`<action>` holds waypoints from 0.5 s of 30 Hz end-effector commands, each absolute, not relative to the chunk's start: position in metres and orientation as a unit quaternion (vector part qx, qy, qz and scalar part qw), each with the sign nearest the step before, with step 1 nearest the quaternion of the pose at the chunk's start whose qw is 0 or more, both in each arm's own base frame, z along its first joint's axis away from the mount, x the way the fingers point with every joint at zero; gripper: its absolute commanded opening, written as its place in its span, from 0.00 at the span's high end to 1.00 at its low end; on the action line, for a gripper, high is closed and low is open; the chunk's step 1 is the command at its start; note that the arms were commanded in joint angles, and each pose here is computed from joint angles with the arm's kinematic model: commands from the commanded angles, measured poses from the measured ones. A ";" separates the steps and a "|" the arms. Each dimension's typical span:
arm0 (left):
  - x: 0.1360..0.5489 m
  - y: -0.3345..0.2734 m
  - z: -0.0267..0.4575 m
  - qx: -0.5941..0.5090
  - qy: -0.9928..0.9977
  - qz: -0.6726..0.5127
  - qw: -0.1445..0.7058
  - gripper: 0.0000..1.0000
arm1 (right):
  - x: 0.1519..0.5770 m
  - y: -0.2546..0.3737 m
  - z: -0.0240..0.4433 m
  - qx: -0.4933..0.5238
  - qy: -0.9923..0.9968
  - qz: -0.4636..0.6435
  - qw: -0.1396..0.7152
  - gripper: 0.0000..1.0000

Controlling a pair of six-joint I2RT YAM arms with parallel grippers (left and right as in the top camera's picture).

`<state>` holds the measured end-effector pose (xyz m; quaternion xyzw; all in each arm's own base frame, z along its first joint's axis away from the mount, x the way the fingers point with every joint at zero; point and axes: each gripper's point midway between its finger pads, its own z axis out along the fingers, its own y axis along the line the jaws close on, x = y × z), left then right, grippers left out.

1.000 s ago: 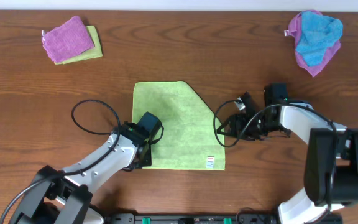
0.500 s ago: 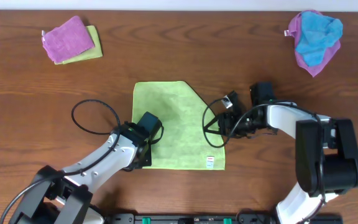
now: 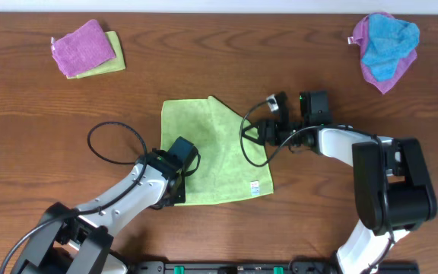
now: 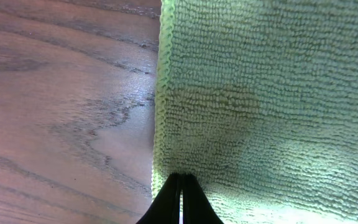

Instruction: Fold the cloth

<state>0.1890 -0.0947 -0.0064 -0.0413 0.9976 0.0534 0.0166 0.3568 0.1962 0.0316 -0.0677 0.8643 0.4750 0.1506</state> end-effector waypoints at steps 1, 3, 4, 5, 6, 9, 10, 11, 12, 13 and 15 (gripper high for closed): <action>0.190 -0.094 -0.008 -0.041 0.998 0.054 0.015 0.94 | 0.365 0.205 0.035 -0.044 0.858 0.488 0.152 0.23; 0.191 -0.095 -0.008 -0.041 0.998 0.053 0.016 0.94 | 0.375 0.210 0.045 -0.039 0.849 0.499 0.171 0.22; 0.192 -0.095 -0.008 -0.041 0.998 0.052 0.018 0.94 | 0.379 0.213 0.051 -0.039 0.842 0.508 0.179 0.22; 0.193 -0.096 -0.008 -0.041 0.998 0.051 0.019 0.94 | 0.381 0.215 0.057 -0.040 0.835 0.516 0.185 0.22; 0.193 -0.096 -0.008 -0.040 0.998 0.051 0.020 0.94 | 0.384 0.217 0.062 -0.042 0.830 0.523 0.191 0.22; 0.194 -0.096 -0.008 -0.041 0.998 0.051 0.021 0.94 | 0.389 0.220 0.075 -0.048 0.815 0.539 0.206 0.22; 0.194 -0.095 -0.008 -0.040 0.998 0.051 0.020 0.94 | 0.392 0.220 0.078 -0.048 0.811 0.542 0.213 0.22; 0.194 -0.095 -0.008 -0.036 0.998 0.051 0.020 0.94 | 0.392 0.221 0.081 -0.053 0.807 0.547 0.216 0.24; 0.194 -0.095 -0.008 -0.034 0.998 0.051 0.020 0.94 | 0.392 0.221 0.084 -0.058 0.803 0.551 0.217 0.26; 0.194 -0.095 -0.008 -0.032 0.998 0.051 0.020 0.94 | 0.391 0.221 0.085 -0.059 0.802 0.555 0.214 0.29; 0.194 -0.095 -0.008 -0.031 0.998 0.051 0.020 0.94 | 0.387 0.219 0.087 -0.064 0.796 0.566 0.203 0.31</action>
